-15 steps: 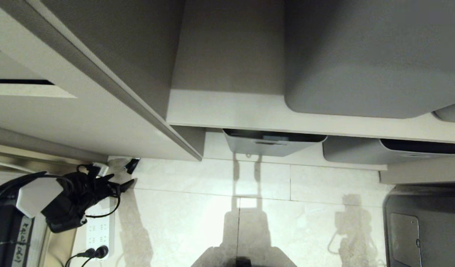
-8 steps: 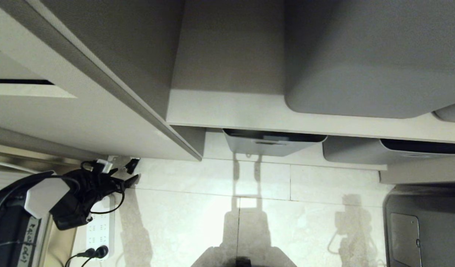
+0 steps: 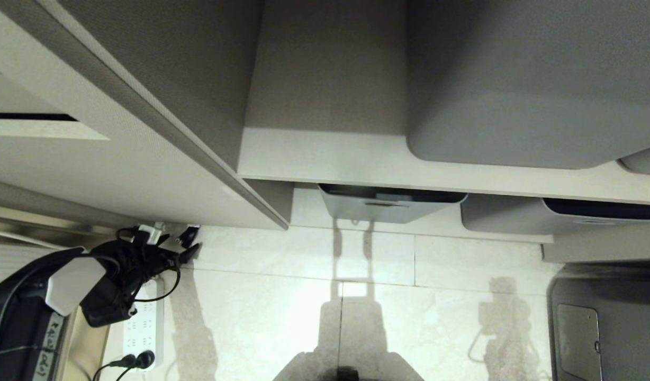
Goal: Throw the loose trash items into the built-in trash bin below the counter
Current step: Pick up the garbage
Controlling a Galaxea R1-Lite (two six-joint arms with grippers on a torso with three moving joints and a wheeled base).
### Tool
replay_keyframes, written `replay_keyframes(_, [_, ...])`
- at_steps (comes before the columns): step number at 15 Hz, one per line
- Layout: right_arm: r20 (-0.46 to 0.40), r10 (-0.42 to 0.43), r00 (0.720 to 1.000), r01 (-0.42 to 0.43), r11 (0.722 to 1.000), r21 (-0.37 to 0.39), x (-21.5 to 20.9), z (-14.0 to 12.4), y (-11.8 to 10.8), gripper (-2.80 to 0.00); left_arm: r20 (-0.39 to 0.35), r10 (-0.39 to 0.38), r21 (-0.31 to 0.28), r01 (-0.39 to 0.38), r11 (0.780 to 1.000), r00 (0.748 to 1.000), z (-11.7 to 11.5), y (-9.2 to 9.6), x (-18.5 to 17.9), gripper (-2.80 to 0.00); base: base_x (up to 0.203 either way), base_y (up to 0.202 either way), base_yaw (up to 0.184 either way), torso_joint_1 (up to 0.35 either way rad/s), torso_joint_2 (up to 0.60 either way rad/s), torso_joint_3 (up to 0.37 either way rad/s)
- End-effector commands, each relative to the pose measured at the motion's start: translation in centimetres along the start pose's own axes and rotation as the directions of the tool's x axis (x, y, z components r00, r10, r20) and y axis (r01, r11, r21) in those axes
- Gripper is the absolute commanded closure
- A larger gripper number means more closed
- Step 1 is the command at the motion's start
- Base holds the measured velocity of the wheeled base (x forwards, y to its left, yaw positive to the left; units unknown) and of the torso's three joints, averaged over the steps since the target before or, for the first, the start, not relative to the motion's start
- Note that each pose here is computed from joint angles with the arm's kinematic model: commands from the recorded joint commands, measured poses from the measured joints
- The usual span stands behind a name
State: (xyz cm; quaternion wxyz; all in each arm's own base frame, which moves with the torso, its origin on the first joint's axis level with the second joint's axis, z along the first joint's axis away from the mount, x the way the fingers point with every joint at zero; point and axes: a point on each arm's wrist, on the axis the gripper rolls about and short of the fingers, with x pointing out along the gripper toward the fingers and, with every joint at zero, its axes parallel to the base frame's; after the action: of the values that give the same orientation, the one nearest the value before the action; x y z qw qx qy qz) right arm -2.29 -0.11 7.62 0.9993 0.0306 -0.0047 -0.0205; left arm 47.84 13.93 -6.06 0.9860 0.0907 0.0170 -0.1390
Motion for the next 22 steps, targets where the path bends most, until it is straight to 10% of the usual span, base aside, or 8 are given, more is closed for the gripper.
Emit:
replay_keyframes(1, [-0.002, 0.0, 1.0, 0.0, 1.0, 0.0, 0.0, 0.0, 0.0, 0.0, 0.0, -0.007, -0.009, 0.007, 1.0, 1.0, -0.6, -0.3, 0.1, -2.8, 0.0, 0.0, 0.0, 0.0, 0.0, 0.0])
replay_keyframes(16, [-0.002, 0.0, 1.0, 0.0, 1.0, 0.0, 0.0, 0.0, 0.0, 0.0, 0.059, -0.013, -0.013, 0.014, 1.0, 0.998, -1.4, -0.5, 2.1, -2.8, 0.0, 0.0, 0.0, 0.0, 0.0, 0.0])
replay_keyframes(17, [-0.002, 0.0, 1.0, 0.0, 1.0, 0.0, 0.0, 0.0, 0.0, 0.0, 0.063, -0.013, -0.014, 0.014, 1.0, 0.998, -1.3, -0.5, 2.1, 0.0, 0.0, 0.0, 0.0, 0.0, 0.0, 0.0])
replay_keyframes(22, [-0.002, 0.0, 1.0, 0.0, 1.0, 0.0, 0.0, 0.0, 0.0, 0.0, 0.061, -0.014, -0.017, 0.015, 1.0, 0.998, -1.3, -0.5, 2.1, 0.0, 0.0, 0.0, 0.0, 0.0, 0.0, 0.0])
